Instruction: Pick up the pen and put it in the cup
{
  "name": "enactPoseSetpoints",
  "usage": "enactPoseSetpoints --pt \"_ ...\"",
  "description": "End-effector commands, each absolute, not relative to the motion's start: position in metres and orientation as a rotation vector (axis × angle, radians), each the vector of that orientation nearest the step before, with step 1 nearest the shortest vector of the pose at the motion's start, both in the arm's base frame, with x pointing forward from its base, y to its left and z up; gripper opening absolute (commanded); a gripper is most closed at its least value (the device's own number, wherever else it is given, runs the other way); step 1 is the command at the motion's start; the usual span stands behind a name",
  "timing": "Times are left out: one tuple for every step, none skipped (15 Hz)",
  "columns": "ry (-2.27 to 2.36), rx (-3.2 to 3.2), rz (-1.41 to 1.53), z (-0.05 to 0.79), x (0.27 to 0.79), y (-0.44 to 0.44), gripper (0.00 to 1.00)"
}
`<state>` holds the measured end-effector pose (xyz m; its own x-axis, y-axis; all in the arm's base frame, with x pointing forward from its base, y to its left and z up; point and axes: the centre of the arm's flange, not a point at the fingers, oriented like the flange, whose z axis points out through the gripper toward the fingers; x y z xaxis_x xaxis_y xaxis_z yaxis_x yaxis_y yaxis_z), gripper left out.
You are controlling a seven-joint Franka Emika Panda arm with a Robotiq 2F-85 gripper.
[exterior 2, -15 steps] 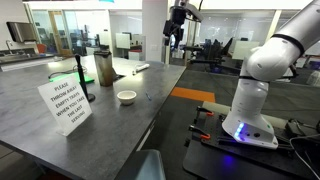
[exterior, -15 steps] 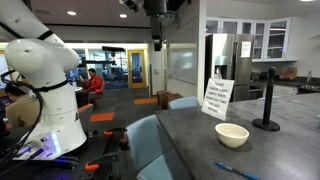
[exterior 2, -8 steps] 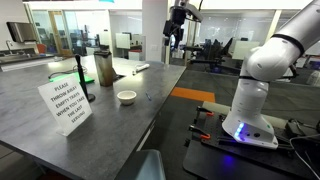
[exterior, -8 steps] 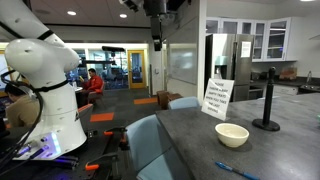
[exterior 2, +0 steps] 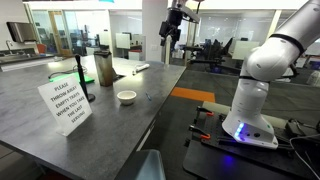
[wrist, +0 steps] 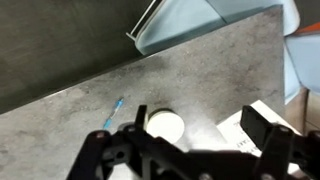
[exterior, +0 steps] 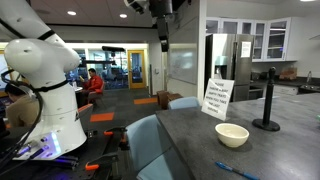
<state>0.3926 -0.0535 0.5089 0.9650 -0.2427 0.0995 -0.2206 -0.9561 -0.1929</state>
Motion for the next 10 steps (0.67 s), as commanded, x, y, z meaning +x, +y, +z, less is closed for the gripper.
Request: enactPoseSetpoints --pt "0.54 -2.969 -0.221 0.485 0.444 -0.065 1.0" --pt "0.589 -2.966 -0.217 0.472 0.456 -0.07 1.0" --pt "0.644 -2.962 -0.19 0.457 0.468 -0.078 1.0" --pt "0.706 -2.966 -0.182 0.441 0.476 -0.084 1.0" --pt "0.758 -2.952 -0.138 0.423 0.484 -0.092 1.0" --pt "0.785 -2.933 -0.092 0.405 0.491 -0.1 1.0" --pt "0.818 -2.927 -0.07 0.388 0.498 -0.109 1.0" --pt "0.848 -2.919 -0.045 0.372 0.504 -0.119 1.0" --pt "0.868 -2.918 -0.031 0.358 0.509 -0.126 1.0" --pt "0.898 -2.918 -0.011 0.344 0.514 -0.134 1.0"
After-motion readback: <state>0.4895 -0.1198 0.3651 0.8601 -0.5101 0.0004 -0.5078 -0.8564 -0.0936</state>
